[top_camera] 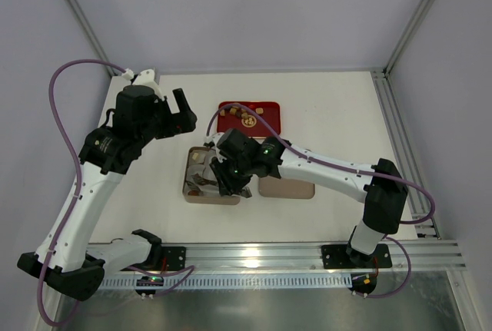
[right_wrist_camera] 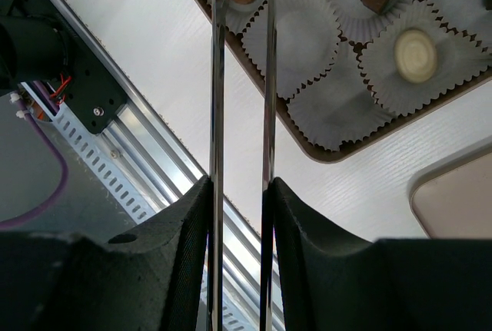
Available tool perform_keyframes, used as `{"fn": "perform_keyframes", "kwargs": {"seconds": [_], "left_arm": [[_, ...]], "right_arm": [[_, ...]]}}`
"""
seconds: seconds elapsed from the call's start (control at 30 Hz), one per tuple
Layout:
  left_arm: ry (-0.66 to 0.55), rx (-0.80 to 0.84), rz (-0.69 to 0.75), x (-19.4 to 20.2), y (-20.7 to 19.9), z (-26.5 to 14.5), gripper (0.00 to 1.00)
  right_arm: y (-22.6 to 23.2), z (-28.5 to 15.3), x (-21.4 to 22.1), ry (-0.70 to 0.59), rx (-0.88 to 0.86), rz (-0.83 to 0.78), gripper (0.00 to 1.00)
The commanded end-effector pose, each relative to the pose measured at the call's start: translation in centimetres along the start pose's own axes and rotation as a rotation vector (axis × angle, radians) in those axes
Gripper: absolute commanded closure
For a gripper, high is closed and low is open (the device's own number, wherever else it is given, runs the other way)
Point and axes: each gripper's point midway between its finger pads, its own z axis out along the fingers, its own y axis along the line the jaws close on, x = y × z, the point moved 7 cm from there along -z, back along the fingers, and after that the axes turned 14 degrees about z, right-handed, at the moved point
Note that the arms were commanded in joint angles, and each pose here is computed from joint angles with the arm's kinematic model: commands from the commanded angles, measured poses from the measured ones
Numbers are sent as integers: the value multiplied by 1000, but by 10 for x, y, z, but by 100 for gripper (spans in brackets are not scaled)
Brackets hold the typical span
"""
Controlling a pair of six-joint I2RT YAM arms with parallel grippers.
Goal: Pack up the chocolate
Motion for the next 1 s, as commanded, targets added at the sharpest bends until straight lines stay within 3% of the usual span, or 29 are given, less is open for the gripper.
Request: {"fn": "perform_keyframes", "kwargs": {"seconds": [0.0, 0.33, 0.43, 0.8, 0.97], "left_arm": [[-49, 1, 9, -10, 1, -8, 0], [-50, 11, 5, -10, 1, -10, 0], [-53, 16, 5, -10, 0, -11, 0], [-34, 99, -19, 3, -7, -13, 0], [-13, 132, -29, 16, -8, -12, 0]], "right_arm": [[14, -24, -25, -124, -56, 1, 62], [1, -47, -35, -185, -79, 42, 61], [-29, -58, -47, -233, -48, 100, 62], [-224, -124, -90, -515, 303, 502, 61], [-291, -132, -95, -560, 413, 646, 62]]}}
